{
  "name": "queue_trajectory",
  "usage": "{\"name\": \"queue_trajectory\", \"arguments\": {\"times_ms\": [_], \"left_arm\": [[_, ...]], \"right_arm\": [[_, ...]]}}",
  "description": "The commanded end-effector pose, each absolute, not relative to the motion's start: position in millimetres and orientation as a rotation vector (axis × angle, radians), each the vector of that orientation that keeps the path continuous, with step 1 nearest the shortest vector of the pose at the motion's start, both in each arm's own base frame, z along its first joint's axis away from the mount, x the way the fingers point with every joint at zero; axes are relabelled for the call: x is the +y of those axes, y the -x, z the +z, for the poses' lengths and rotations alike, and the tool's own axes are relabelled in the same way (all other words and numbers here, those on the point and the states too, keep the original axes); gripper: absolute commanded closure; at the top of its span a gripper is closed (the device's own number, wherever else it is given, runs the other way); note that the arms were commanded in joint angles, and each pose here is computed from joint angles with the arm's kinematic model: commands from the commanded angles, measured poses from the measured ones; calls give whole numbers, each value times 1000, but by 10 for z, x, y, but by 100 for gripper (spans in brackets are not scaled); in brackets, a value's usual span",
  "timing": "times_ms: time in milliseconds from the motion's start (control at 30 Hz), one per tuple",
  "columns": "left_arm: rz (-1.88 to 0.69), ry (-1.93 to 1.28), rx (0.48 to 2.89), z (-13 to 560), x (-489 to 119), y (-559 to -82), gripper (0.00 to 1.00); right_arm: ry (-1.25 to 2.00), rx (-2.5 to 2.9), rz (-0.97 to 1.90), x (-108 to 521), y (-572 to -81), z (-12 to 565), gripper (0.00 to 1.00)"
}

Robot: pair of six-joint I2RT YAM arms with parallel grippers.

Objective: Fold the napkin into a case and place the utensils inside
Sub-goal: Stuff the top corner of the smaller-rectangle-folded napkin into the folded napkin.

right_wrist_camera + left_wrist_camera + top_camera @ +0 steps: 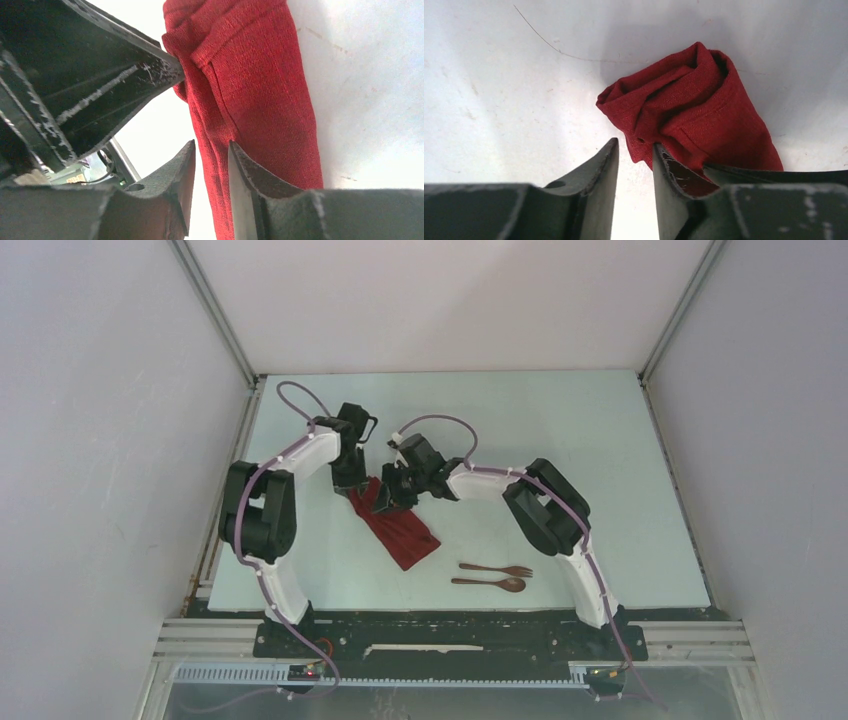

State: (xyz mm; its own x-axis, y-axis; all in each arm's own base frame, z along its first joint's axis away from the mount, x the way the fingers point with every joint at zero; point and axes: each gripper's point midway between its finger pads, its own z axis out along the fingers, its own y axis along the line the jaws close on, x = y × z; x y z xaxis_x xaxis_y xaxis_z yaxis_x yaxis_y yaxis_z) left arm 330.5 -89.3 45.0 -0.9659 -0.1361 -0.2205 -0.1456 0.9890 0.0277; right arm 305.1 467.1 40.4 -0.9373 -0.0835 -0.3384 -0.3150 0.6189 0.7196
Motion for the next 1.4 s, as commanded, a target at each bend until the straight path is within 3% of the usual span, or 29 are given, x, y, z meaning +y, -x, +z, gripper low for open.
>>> {"name": "queue_trajectory", "arguments": {"times_ms": [0, 233, 500, 633, 800, 1067, 1367], "left_arm": [[148, 143, 2858, 632, -877, -3405, 67], [176, 113, 2891, 522, -911, -3358, 80], [101, 168, 2848, 743, -841, -3299, 72], [14, 257, 2808, 928, -684, -3243, 66], [-43, 324, 2767, 1041, -545, -3120, 67], [-102, 361, 2753, 1006, -482, -2976, 67], [-155, 370, 2744, 974, -502, -2912, 68]], "right_arm": [[351, 2463, 1254, 4698, -3302, 810, 62], [352, 2439, 1288, 4717, -3422, 853, 63], [542, 2341, 1218, 4910, -3367, 798, 49], [564, 2359, 1100, 4954, -3407, 680, 48], [555, 2400, 976, 4969, -3444, 522, 45], [494, 2473, 816, 4964, -3521, 275, 45], [435, 2530, 732, 5001, -3599, 122, 54]]}}
